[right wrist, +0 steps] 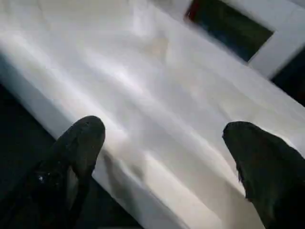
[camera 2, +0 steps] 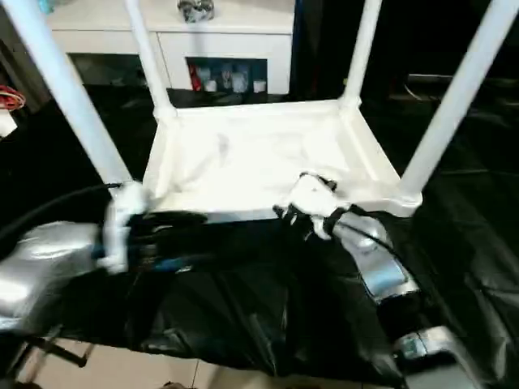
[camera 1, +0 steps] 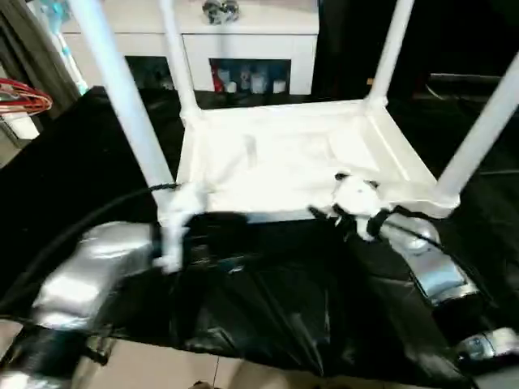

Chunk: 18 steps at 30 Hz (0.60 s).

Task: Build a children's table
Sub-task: Rotate leg to tighten

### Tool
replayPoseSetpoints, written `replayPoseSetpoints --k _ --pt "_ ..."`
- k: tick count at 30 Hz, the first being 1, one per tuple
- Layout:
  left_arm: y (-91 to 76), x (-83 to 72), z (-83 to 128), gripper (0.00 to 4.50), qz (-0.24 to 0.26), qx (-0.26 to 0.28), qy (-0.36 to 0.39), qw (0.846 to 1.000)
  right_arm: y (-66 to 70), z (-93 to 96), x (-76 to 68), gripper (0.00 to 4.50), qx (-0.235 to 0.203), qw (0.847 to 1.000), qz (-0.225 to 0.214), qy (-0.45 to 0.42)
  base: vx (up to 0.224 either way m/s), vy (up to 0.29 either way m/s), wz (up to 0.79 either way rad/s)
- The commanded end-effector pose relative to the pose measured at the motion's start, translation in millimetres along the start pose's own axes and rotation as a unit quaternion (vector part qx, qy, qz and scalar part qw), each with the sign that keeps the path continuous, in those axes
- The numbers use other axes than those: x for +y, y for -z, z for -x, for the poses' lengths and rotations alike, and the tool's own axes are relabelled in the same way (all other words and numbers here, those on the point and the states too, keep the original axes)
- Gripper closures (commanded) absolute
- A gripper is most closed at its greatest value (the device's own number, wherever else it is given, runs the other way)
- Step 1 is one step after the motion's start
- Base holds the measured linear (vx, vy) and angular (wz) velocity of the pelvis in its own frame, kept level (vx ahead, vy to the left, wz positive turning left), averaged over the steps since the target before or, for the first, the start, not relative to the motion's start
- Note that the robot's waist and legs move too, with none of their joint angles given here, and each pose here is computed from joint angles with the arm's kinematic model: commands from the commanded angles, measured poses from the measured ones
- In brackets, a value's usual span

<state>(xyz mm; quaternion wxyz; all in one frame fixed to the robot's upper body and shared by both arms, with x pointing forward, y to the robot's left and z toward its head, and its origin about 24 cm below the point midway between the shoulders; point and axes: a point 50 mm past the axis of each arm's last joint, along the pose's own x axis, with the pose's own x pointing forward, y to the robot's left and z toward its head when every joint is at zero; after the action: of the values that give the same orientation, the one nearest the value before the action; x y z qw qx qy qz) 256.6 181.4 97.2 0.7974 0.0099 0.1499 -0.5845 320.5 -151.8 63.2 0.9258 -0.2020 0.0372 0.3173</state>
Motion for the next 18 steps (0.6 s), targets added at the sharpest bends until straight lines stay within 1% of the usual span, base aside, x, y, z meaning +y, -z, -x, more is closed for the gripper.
replayPoseSetpoints --k 1,2,3,4,6,8,9,10,11,13,16,17,18 --pt "-6.0 -1.3 3 0.00 -0.002 -0.009 0.008 1.000 -4.4 1.5 -2.3 0.03 -0.016 1.000 -0.013 -0.001 0.000 0.000 0.00" --pt "-3.4 -1.0 14 0.00 0.008 0.001 0.005 1.000 -3.4 4.7 1.8 0.03 -0.025 0.999 -0.019 -0.016 0.000 0.000 0.00" --pt "-3.4 -1.0 14 0.00 0.008 0.001 0.005 1.000 -3.4 4.7 1.8 0.03 -0.025 0.999 -0.019 -0.016 0.000 0.000 0.00" --pt "-0.5 1.1 27 0.00 0.018 0.014 -0.006 1.000 -0.9 9.8 5.7 0.03 -0.030 0.999 -0.027 -0.034 0.000 0.000 0.00" --pt "1.7 7.4 52 0.00 0.024 0.031 -0.038 0.998 5.5 19.8 8.8 0.03 -0.026 0.997 -0.038 -0.054 0.000 0.000 0.00" --pt "1.6 8.8 59 0.00 0.025 0.035 -0.048 0.998 7.6 22.4 9.0 0.03 -0.022 0.997 -0.041 -0.057 0.000 0.000 0.00" --pt "1.7 13.8 69 0.00 0.025 0.043 -0.072 0.996 12.4 25.5 7.3 0.03 -0.010 0.998 -0.043 -0.049 0.000 0.000 0.00" --pt "1.7 13.8 69 0.00 0.025 0.043 -0.072 0.996 12.4 25.5 7.3 0.03 -0.010 0.998 -0.043 -0.049 0.000 0.000 0.00" --pt "1.0 19.5 81 0.00 0.024 0.053 -0.099 0.993 17.0 28.9 5.4 0.03 0.003 0.998 -0.047 -0.040 0.000 0.000 0.00" --pt "-1.2 29.8 97 0.00 0.020 0.061 -0.153 0.986 24.3 34.9 2.7 0.03 0.027 0.998 -0.047 -0.027 0.000 0.000 0.00" --pt "-6.9 41.7 105 0.00 0.000 0.049 -0.202 0.978 31.6 41.9 -0.3 0.03 0.053 0.997 -0.061 -0.017 0.000 0.000 0.00" --pt "-6.9 41.7 105 0.00 0.000 0.049 -0.202 0.978 31.6 41.9 -0.3 0.03 0.053 0.997 -0.061 -0.017 0.000 0.000 0.00" --pt "-11.0 50.9 104 0.00 -0.017 0.036 -0.233 0.972 37.0 47.8 -2.5 0.03 0.075 0.995 -0.068 -0.010 0.000 0.000 0.00"
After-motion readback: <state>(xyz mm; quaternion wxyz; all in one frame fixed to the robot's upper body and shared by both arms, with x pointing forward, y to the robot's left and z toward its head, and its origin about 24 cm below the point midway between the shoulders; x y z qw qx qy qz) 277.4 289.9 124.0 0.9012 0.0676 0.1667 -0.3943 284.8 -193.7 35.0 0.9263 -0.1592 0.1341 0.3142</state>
